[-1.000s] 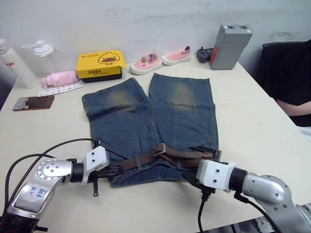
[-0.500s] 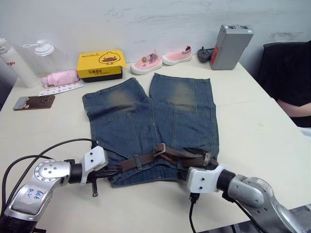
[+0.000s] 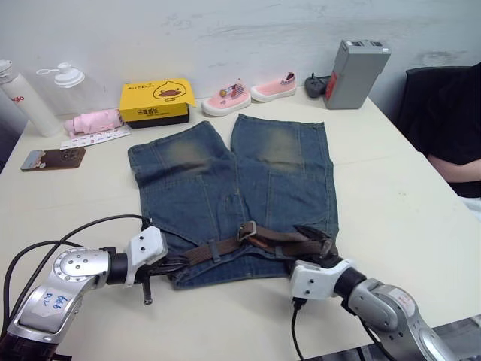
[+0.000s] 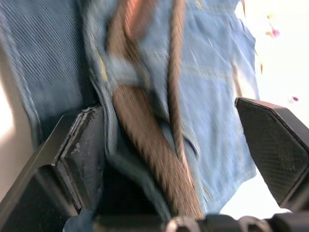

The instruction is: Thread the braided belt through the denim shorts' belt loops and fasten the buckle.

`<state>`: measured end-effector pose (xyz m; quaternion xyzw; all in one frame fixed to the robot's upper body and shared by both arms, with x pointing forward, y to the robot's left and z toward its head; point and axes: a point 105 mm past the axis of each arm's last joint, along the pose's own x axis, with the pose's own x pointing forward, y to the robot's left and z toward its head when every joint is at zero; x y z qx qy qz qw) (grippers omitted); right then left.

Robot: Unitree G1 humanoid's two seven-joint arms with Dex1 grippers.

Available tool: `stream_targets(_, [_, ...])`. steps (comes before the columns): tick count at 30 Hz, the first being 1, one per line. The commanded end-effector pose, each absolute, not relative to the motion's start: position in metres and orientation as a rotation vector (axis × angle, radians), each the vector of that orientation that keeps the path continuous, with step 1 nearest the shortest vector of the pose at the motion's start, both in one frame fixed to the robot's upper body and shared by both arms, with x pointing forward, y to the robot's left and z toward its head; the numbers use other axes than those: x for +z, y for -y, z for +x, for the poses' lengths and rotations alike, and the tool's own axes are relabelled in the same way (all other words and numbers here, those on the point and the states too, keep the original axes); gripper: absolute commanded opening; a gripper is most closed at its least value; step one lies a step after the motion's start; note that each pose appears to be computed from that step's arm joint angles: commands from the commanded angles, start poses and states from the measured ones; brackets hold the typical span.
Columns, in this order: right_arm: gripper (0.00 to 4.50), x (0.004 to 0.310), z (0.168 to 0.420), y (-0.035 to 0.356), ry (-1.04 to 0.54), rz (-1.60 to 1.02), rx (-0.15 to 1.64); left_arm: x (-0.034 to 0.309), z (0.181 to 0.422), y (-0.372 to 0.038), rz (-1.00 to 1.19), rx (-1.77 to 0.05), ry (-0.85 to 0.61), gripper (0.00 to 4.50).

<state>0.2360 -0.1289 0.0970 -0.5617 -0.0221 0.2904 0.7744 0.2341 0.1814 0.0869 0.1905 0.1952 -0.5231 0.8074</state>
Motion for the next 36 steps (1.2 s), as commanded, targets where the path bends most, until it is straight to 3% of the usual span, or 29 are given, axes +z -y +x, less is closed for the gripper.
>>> stream_targets(1, [4.48,0.097,0.240,0.149,-0.008,-1.264,0.548,0.089,0.234,-0.182,0.410,-1.114,-0.409,0.00])
stream_targets(3, [4.24,0.096,0.239,0.147,-0.002,-1.261,0.558,0.088,0.233,-0.182,0.409,-1.115,-0.409,0.00])
stream_targets(5, [3.68,0.096,0.238,0.144,0.004,-1.261,0.570,0.088,0.234,-0.182,0.409,-1.115,-0.409,0.00])
stream_targets(7, [2.82,0.095,0.237,0.142,0.009,-1.268,0.580,0.088,0.234,-0.181,0.409,-1.114,-0.409,0.00])
stream_targets(8, [2.66,0.094,0.237,0.141,0.012,-1.270,0.584,0.088,0.234,-0.182,0.409,-1.113,-0.409,0.00])
stream_targets(14, [0.01,0.082,0.232,0.135,-0.014,-1.265,0.624,0.090,0.235,-0.182,0.410,-1.104,-0.401,0.00])
stream_targets(18, [0.01,0.074,0.233,0.137,-0.036,-1.283,0.614,0.091,0.236,-0.183,0.414,-1.083,-0.397,0.00])
stream_targets(21, [0.00,0.072,0.233,0.136,-0.053,-1.252,0.602,0.097,0.239,-0.182,0.380,-1.057,-0.367,0.89])
stream_targets(28, [0.00,0.076,0.232,0.135,-0.027,-1.262,0.581,0.092,0.236,-0.183,0.408,-1.057,-0.390,3.49])
stream_targets(29, [0.00,0.076,0.231,0.135,-0.026,-1.270,0.580,0.091,0.235,-0.183,0.408,-1.057,-0.392,3.68])
stream_targets(36, [0.00,0.077,0.225,0.135,-0.003,-1.280,0.542,0.088,0.234,-0.183,0.418,-1.060,-0.400,3.68])
